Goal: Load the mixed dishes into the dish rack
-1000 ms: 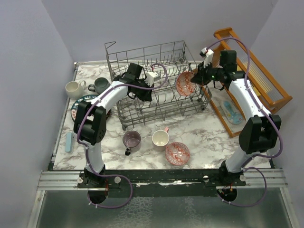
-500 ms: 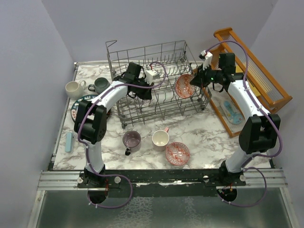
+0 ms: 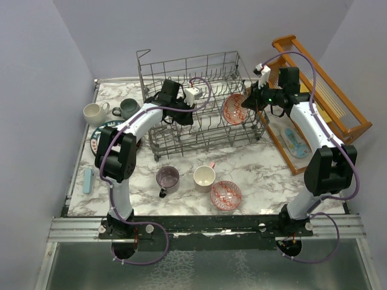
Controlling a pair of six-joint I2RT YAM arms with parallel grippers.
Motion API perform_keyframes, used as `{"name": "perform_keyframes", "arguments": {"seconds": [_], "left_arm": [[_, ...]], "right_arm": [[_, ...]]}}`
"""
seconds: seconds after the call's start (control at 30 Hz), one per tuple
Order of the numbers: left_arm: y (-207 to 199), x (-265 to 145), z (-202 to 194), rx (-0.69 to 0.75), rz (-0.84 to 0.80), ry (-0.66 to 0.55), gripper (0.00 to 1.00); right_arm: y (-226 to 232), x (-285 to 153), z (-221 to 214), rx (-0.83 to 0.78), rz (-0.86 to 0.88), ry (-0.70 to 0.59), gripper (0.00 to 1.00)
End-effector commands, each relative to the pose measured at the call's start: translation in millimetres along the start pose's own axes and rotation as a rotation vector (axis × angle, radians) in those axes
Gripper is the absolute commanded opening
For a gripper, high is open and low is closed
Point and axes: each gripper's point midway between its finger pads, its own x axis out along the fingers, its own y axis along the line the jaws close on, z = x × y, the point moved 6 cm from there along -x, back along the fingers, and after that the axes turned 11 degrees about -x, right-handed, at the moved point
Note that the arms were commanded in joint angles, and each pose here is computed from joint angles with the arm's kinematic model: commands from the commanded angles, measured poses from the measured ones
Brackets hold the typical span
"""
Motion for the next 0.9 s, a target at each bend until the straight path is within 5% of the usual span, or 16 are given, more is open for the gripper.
{"name": "perform_keyframes", "arguments": {"seconds": [0.0,0.87], "left_arm": [[70.0,38.7,-54.6,-0.011,0.291,0.138,0.00],[91.9,64.6,-78.2,-0.073,0.369,0.180,0.00]], "right_arm": [[4.6,-12.0,22.7,-0.042,0.009,-0.087,0.01],[6.0,-13.4,23.9,-0.043,0.013,-0.091,0.01]]}}
